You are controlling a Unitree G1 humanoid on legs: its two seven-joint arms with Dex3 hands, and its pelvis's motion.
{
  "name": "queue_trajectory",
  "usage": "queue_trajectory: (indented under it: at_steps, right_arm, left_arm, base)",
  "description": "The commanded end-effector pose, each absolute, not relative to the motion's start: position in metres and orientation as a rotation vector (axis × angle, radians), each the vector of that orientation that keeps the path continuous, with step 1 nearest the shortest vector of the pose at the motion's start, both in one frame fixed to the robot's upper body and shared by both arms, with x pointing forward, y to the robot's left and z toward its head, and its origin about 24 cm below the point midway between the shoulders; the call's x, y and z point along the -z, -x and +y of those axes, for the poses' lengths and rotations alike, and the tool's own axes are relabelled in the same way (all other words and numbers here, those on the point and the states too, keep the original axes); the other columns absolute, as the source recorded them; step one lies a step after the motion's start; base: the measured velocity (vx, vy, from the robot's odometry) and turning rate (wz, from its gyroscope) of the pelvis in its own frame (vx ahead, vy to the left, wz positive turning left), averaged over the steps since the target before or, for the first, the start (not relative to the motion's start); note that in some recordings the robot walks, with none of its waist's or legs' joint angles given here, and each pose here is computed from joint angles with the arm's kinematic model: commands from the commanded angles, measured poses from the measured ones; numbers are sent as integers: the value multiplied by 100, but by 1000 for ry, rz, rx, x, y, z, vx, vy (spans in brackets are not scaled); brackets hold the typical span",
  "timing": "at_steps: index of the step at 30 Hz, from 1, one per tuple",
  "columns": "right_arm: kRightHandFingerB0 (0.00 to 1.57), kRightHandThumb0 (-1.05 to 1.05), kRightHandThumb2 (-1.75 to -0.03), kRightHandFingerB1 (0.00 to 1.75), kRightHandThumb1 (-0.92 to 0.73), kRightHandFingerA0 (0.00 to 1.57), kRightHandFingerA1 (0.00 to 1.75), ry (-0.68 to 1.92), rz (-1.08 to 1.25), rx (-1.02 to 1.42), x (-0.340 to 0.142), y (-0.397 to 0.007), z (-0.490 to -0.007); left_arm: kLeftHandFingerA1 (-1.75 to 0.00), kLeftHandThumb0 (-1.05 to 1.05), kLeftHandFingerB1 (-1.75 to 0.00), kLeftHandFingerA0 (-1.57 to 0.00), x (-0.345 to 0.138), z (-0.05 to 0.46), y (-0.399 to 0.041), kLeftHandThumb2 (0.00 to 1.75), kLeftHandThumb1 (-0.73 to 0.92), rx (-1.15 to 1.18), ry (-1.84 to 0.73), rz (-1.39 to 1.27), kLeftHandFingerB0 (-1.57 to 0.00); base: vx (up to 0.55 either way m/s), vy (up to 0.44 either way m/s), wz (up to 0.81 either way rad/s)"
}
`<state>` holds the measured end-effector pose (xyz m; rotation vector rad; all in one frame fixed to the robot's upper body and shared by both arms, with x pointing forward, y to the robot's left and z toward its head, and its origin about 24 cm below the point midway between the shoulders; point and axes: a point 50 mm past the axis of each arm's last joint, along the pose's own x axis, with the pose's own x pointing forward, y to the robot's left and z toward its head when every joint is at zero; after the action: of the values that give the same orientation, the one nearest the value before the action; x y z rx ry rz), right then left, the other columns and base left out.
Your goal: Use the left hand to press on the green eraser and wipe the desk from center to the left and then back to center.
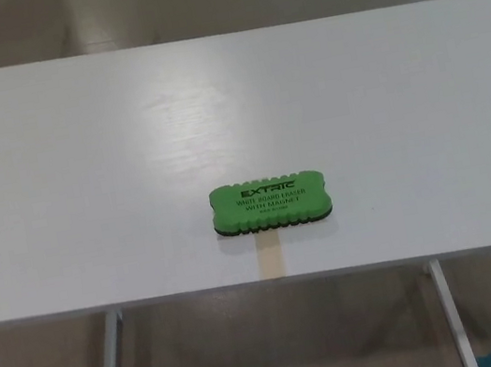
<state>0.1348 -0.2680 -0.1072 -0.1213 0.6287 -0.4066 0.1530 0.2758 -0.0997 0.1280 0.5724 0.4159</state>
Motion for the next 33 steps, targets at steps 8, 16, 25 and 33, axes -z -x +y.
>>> queue_trajectory:
  at_steps: [8,16,25,33]
  right_arm:
    - [46,-46,-65,34,-80,58,40,69,483,504,100,-131,-268]
    - [38,-49,-96,50,-68,51,56,115,367,384,91,-135,-243]
    - [42,-47,-66,34,-81,61,43,105,380,294,98,-132,-238]
    - [41,-47,-66,33,-81,62,44,145,420,282,100,-133,-240]
  left_arm:
    - [-43,-41,-36,-58,93,280,-144,60,68,-508,-87,418,-52]
    - [-41,-45,-32,-56,75,267,-160,60,65,-72,-125,351,-36]
    - [-48,-32,-43,-88,46,252,-156,62,69,394,-85,307,-72]
    - [-47,-33,-45,-85,21,252,-149,61,71,596,-143,281,-76]
  base:
    - [0,0,0]
    - [0,0,0]
    - [0,0,0]
    - [0,0,0]
